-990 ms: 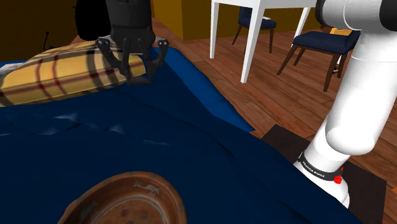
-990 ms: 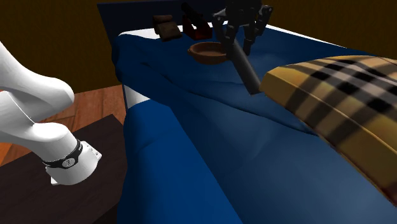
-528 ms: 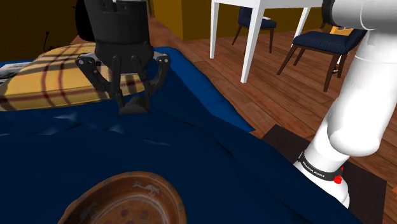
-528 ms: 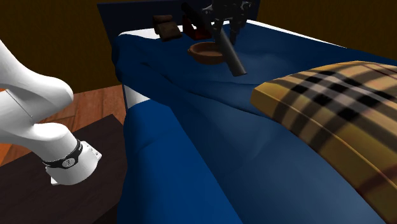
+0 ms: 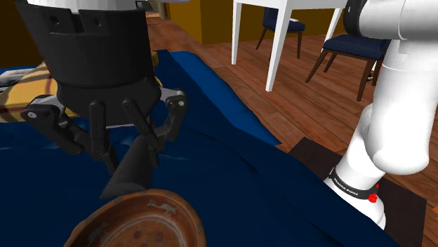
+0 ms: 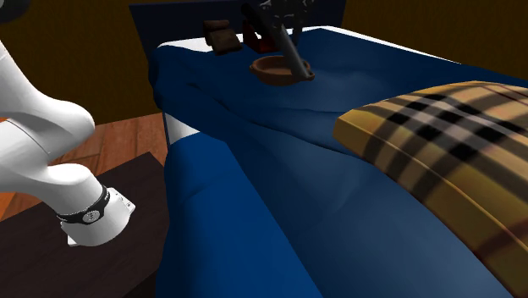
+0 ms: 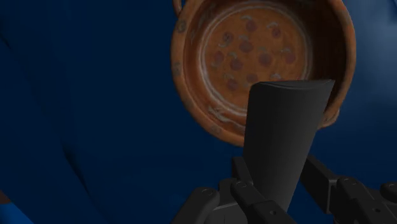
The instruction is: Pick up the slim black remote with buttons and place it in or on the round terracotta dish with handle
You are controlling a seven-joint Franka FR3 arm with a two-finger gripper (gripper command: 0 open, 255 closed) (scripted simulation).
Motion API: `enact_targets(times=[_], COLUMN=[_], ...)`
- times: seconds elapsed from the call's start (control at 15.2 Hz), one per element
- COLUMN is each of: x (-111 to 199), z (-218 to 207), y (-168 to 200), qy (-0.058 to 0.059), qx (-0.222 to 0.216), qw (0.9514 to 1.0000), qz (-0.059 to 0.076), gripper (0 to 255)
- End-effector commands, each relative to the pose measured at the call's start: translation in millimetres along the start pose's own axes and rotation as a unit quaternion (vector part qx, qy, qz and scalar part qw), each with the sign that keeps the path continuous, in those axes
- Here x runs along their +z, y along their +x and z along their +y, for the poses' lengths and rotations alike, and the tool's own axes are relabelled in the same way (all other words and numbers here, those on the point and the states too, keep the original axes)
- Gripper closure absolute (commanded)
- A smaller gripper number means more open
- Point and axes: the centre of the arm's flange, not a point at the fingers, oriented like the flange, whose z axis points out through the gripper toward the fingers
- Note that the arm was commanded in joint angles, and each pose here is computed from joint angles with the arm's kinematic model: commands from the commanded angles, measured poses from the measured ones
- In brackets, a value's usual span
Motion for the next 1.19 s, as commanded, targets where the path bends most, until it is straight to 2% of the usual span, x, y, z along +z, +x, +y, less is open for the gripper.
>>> enact_targets(times=[0.0,0.33,1.12], x=[3.2,7.0,67.0], z=[-5.9,-16.5,-11.6], y=[-24.0,-94.2,-93.6], qy=[0.0,0.0,0.0], qx=[0.001,0.001,0.001], qw=[1.0,1.0,1.0], qz=[0.0,0.0,0.0], gripper=[255,255,255])
